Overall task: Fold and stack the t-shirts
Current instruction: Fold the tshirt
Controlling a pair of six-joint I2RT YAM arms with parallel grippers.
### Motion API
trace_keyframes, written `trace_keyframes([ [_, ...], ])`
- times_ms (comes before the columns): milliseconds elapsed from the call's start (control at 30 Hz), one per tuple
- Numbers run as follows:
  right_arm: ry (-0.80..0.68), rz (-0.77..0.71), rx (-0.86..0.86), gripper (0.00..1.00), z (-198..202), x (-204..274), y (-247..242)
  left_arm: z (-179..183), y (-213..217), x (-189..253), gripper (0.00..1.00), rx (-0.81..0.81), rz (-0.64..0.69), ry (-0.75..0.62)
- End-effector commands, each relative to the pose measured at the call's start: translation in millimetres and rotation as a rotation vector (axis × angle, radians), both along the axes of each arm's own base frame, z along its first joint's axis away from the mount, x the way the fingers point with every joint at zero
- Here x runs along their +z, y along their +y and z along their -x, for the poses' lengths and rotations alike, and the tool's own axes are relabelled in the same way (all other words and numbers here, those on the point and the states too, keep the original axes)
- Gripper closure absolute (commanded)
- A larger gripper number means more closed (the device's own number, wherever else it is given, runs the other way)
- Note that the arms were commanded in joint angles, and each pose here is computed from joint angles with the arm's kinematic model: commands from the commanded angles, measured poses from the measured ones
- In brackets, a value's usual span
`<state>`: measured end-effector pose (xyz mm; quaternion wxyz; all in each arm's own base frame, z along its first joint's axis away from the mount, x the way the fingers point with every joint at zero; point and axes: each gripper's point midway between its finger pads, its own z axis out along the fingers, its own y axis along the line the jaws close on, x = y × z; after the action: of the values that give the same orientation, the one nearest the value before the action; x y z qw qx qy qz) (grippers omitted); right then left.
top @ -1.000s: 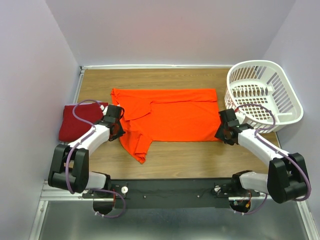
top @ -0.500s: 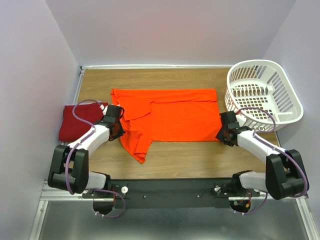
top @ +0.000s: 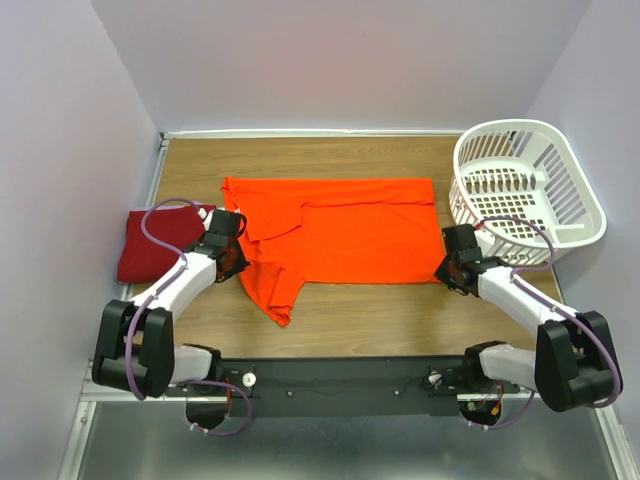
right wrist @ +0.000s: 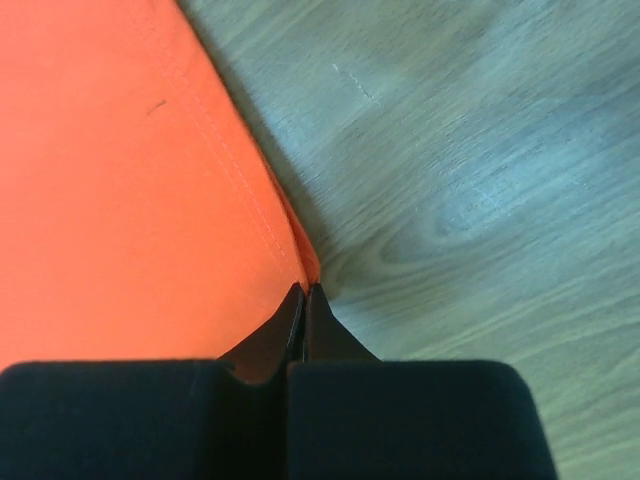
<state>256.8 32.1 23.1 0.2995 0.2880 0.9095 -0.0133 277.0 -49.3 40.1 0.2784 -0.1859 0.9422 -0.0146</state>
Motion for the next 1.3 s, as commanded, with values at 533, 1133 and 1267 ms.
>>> trace_keyframes([
  [533, 0.018, -0.118, 0.06, 1.0, 26.9, 32.4, 16.7, 19.5, 6.7, 55.6, 1.0, 0.002, 0.051, -0.073],
  [1133, 0.011, -0.031, 0.08, 1.0, 12.7, 44.9, 6.3, 5.4, 20.4, 58.0, 1.0, 0.015, 0.036, -0.082],
  [1267, -0.006, 0.001, 0.083, 1.0, 2.4, 54.3, 3.1, -6.8, 24.1, 57.6, 1.0, 0.014, 0.027, -0.082],
])
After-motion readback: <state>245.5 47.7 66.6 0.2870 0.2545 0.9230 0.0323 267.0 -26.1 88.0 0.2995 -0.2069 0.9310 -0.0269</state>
